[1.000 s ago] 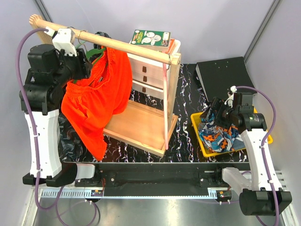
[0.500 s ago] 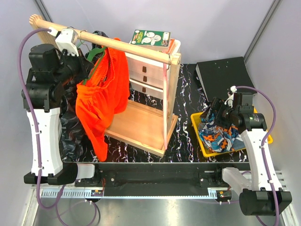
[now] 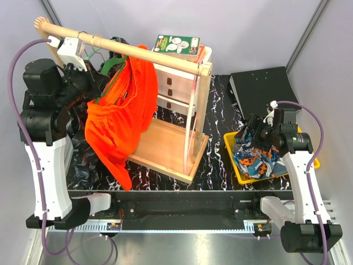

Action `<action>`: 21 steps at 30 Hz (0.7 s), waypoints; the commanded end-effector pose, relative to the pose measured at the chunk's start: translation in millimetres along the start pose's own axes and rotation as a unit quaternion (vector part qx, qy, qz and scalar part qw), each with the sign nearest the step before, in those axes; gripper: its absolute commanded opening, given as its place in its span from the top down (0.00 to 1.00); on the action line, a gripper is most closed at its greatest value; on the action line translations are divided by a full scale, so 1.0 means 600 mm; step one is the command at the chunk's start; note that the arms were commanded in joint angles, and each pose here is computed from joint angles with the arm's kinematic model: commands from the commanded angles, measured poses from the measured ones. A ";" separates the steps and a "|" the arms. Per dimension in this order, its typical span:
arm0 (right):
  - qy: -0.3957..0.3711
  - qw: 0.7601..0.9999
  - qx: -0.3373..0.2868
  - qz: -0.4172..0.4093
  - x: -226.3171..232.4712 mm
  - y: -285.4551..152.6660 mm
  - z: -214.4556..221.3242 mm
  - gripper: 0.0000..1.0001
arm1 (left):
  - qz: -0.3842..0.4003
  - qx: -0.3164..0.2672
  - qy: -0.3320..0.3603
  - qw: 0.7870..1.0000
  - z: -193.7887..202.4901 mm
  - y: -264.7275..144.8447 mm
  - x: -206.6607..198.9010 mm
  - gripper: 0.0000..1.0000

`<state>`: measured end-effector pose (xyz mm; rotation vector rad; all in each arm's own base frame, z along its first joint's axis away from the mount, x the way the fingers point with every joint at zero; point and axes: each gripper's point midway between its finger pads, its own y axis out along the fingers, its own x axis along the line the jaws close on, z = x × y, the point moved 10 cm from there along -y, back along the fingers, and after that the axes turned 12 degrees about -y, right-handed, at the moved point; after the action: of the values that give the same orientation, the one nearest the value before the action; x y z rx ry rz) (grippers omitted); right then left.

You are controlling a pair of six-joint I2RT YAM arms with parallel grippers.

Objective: Remove the shorts from the hanger

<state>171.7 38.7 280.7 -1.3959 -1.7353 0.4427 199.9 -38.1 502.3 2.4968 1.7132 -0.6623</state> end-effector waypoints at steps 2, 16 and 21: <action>-0.015 1.000 -0.014 -0.004 0.004 -0.010 -0.003 0.13 | 0.058 -0.112 0.026 0.992 -0.050 -0.052 -0.044 1.00; -0.011 1.000 -0.002 -0.004 0.002 -0.001 -0.003 0.12 | 0.129 -0.127 -0.003 0.984 0.022 -0.110 -0.065 1.00; -0.009 1.000 -0.001 -0.007 0.002 0.003 -0.004 0.12 | 0.158 -0.092 -0.036 0.982 0.084 -0.096 -0.052 1.00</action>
<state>172.5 38.7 279.9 -1.3931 -1.7317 0.4456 123.4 -48.8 476.5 2.4817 1.4474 -0.6230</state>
